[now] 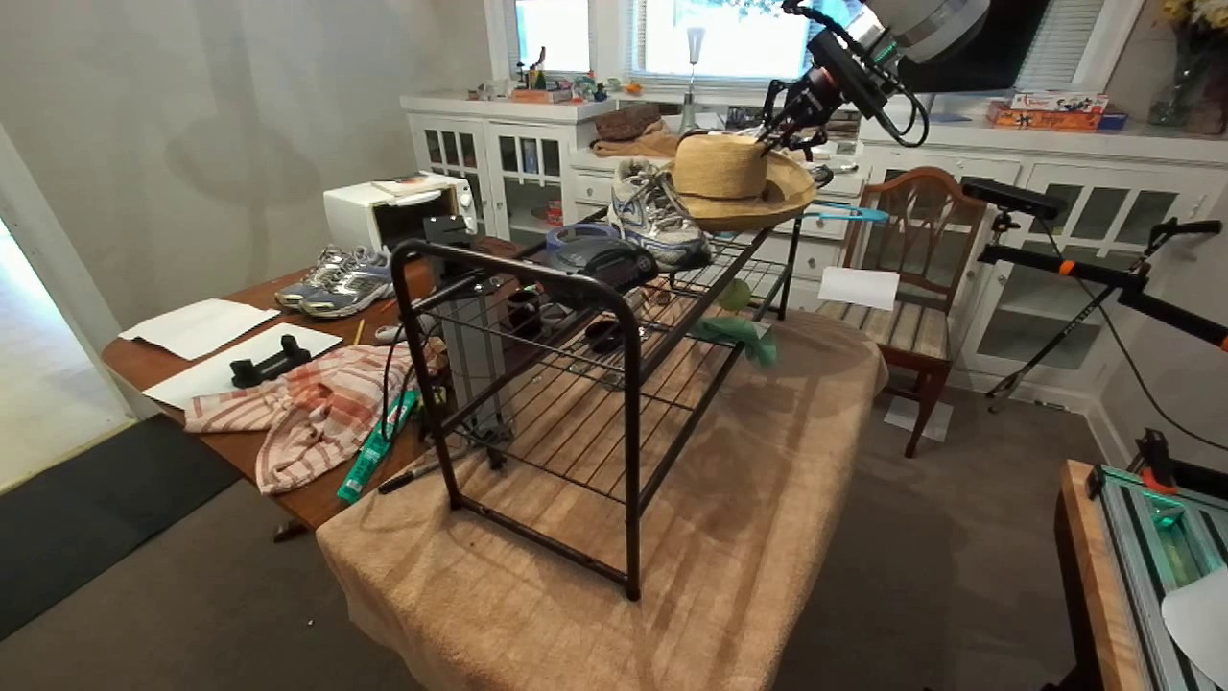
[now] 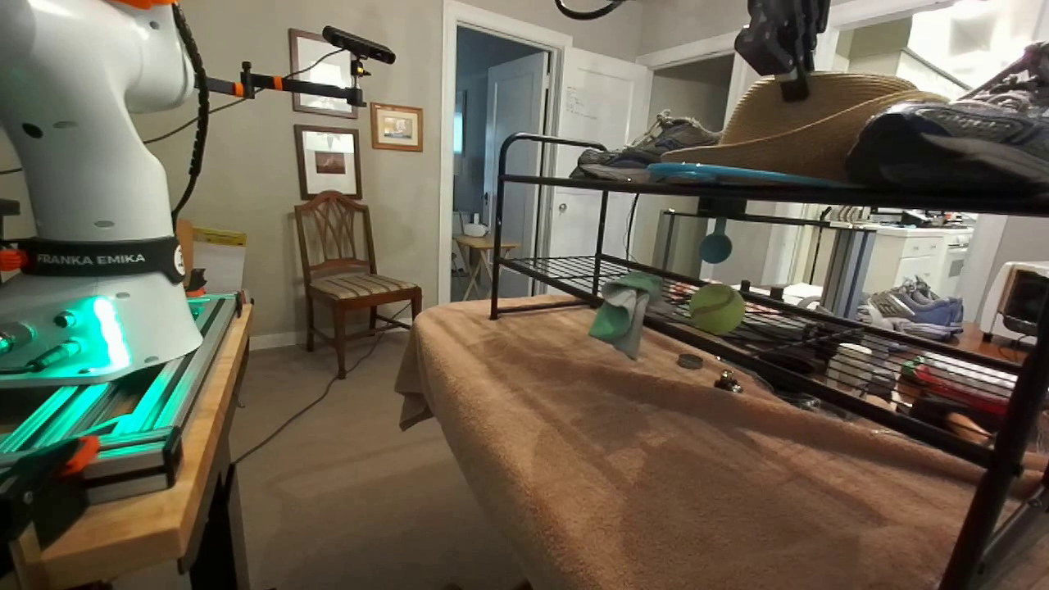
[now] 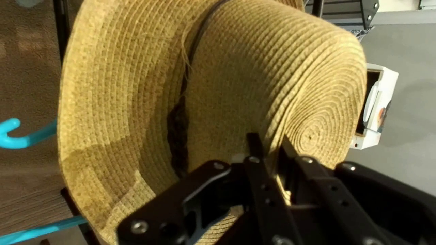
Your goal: Put the brown hat on the bottom shelf.
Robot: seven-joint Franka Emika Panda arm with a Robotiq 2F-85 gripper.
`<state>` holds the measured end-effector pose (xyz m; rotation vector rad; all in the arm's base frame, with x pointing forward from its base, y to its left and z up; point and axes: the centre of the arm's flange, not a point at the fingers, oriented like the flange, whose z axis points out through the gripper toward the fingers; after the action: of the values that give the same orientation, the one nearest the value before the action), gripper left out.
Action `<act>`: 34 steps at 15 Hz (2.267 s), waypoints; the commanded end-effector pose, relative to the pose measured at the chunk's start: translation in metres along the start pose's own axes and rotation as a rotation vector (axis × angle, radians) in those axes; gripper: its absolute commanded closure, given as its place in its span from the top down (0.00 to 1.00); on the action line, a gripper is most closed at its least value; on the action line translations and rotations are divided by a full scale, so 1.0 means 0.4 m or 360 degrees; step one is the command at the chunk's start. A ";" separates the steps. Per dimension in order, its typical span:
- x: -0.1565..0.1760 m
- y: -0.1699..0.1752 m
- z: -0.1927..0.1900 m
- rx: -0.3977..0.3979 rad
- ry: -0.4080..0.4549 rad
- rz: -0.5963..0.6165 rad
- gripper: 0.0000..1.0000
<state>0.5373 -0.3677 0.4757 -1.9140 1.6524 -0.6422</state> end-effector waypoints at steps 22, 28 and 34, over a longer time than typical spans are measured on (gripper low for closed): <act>-0.271 0.203 -0.526 0.0032 -0.0950 -0.0332 0.02; -0.298 0.307 -0.450 -0.0161 -0.1199 -0.0588 0.02; -0.293 0.376 -0.234 -0.0263 -0.1235 -0.0810 0.02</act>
<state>0.3268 -0.2816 0.4826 -2.2404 0.8241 0.0846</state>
